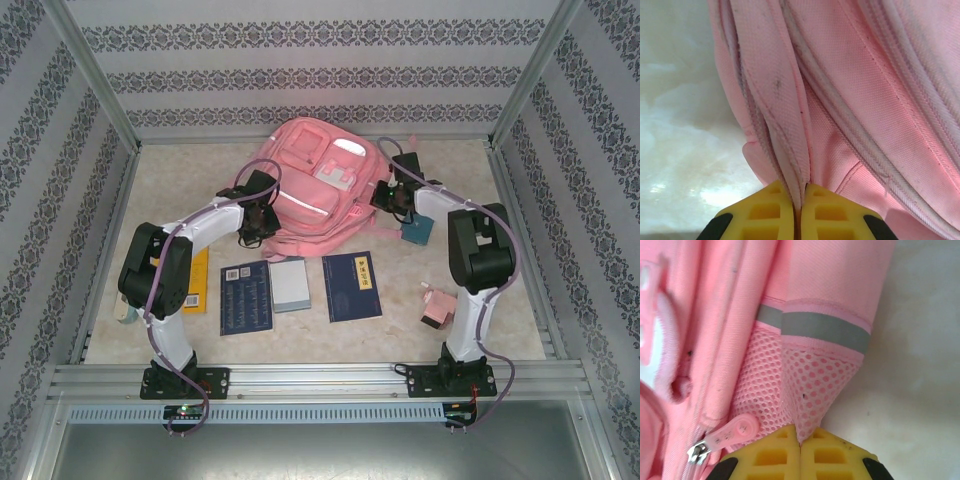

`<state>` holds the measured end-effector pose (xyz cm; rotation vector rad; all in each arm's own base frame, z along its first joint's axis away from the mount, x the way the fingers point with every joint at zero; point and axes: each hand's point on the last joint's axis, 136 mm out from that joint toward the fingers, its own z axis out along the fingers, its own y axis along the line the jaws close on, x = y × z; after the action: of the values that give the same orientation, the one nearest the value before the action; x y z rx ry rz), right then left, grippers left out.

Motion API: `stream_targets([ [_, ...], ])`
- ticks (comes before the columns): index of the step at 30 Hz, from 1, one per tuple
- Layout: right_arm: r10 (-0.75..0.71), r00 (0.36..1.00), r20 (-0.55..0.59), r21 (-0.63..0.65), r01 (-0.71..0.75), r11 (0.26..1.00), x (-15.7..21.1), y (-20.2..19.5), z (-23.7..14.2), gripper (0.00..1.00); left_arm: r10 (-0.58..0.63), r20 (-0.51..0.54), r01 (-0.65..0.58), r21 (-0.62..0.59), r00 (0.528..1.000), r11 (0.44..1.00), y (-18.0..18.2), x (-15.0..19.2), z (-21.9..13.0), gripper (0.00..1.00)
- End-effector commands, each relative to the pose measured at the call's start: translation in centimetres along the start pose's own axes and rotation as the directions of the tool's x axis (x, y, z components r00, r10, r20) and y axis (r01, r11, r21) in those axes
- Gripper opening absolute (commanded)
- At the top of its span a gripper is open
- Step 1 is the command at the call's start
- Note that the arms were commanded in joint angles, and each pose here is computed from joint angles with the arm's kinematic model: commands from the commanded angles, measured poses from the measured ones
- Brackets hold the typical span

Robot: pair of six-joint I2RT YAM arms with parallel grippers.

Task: Pack the student bag
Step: Rotate the student bag at the top-center of the table.

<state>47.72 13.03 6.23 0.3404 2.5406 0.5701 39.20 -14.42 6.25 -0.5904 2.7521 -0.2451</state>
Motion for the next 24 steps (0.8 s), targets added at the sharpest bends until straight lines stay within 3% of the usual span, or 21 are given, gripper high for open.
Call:
stream_targets([
  [1, -0.017, 1.0, 0.022, -0.058, 0.018, 0.998, 0.6, 2.6, -3.1, 0.0, 0.041, 0.071, -0.04, -0.02, 0.997, 0.999, 0.4, -3.2, -1.6, 0.0],
  [10, -0.018, 1.0, -0.004, -0.111, 0.018, 0.994, 4.9, 5.3, -5.6, 0.0, 0.094, 0.12, -0.086, -0.066, 0.988, 0.994, -0.1, -9.4, -0.4, 0.0],
  [17, -0.05, 0.997, -0.053, -0.185, 0.04, 0.982, 8.5, 10.1, -5.3, 0.0, 0.134, 0.141, -0.124, -0.075, 0.981, 0.989, -1.7, -13.3, 0.5, 0.02],
  [19, -0.074, 0.994, -0.081, -0.205, 0.056, 0.977, 9.5, 11.6, -4.7, 0.0, 0.142, 0.149, -0.133, -0.075, 0.979, 0.988, -2.0, -14.0, 0.4, 0.09],
  [20, -0.079, 0.993, -0.092, -0.212, 0.058, 0.976, 10.0, 12.3, -4.4, 0.0, 0.148, 0.156, -0.138, -0.071, 0.977, 0.988, -2.1, -14.4, 0.2, 0.18],
  [21, -0.083, 0.991, -0.103, -0.22, 0.059, 0.974, 10.5, 12.9, -3.9, 0.0, 0.156, 0.162, -0.147, -0.069, 0.974, 0.987, -2.2, -14.7, -0.1, 0.37],
  [22, -0.09, 0.99, -0.111, -0.226, 0.063, 0.972, 10.9, 13.5, -3.6, 0.0, 0.161, 0.165, -0.151, -0.071, 0.973, 0.986, -2.2, -14.8, -0.4, 0.49],
  [24, -0.107, 0.985, -0.136, -0.238, 0.073, 0.969, 11.7, 14.7, -2.8, 0.0, 0.171, 0.178, -0.16, -0.078, 0.969, 0.984, -2.0, -14.9, -1.2, 0.52],
])
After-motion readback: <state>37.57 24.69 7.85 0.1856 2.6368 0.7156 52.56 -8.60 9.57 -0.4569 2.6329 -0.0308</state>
